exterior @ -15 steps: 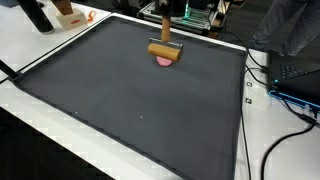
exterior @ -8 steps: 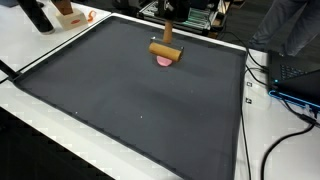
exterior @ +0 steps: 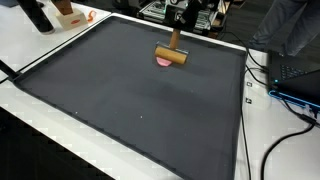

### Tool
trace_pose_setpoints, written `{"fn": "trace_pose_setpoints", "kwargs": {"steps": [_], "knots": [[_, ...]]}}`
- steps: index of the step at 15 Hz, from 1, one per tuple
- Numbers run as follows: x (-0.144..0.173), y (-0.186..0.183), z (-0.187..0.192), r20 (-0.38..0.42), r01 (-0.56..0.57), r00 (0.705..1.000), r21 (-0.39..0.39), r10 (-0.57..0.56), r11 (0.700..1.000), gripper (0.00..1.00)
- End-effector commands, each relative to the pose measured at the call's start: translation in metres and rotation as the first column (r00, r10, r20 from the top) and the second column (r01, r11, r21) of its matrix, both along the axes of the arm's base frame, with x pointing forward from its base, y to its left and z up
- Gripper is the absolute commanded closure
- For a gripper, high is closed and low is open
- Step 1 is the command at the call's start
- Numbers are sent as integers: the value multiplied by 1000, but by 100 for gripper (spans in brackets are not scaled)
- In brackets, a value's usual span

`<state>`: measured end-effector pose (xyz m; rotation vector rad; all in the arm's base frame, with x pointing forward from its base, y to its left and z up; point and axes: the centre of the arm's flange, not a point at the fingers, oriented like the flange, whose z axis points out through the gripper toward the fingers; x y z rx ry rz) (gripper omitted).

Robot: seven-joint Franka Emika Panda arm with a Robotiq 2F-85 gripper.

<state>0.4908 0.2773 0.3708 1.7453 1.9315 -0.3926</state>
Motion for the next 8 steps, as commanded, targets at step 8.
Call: {"fn": "trace_pose_setpoints", "kwargs": {"steps": [8], "knots": [[18, 21, -16, -68, -118, 991, -99, 111, 988, 77]]}}
